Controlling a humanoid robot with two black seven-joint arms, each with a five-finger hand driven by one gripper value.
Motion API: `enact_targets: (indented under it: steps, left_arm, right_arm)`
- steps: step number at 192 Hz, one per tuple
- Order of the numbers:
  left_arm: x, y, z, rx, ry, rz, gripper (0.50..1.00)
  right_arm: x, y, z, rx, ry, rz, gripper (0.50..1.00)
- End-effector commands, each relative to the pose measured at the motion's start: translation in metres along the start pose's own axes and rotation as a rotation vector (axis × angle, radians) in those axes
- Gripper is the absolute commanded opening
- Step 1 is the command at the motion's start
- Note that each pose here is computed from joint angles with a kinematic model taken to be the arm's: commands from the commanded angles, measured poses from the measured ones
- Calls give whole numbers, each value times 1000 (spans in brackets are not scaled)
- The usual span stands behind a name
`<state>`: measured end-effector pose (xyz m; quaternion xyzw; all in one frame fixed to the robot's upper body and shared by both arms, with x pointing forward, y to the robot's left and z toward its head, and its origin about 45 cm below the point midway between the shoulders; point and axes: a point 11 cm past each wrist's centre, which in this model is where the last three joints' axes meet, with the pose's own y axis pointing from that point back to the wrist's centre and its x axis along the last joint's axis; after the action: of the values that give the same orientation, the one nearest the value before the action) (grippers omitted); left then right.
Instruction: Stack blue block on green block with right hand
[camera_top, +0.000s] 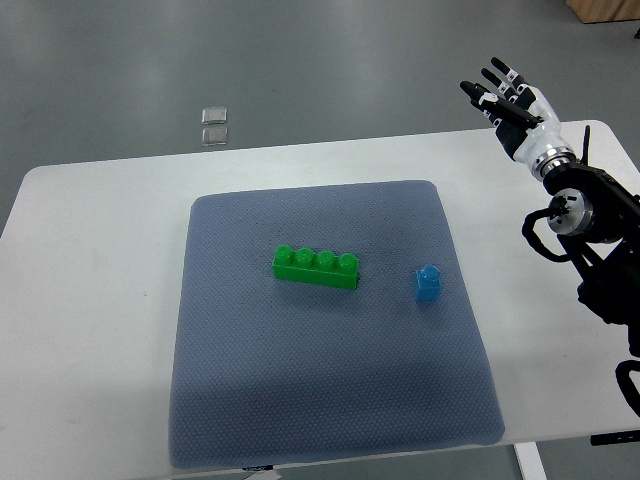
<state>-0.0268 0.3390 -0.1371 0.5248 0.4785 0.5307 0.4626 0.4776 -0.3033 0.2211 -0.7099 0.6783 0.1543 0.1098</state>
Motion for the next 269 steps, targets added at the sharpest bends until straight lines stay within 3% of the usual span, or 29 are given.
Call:
enact_targets:
  steps: [1, 175, 269]
  left_arm:
    - [0, 0, 0, 0, -4, -2, 1000]
    - [2, 0, -1, 1, 1, 9, 1000]
    - [3, 0, -1, 1, 1, 12, 1000]
  right_arm:
    - [0, 0, -1, 1, 0, -6, 915]
    - [15, 2, -25, 91, 9, -5, 915]
    - [44, 11, -88, 222, 175, -104, 913]
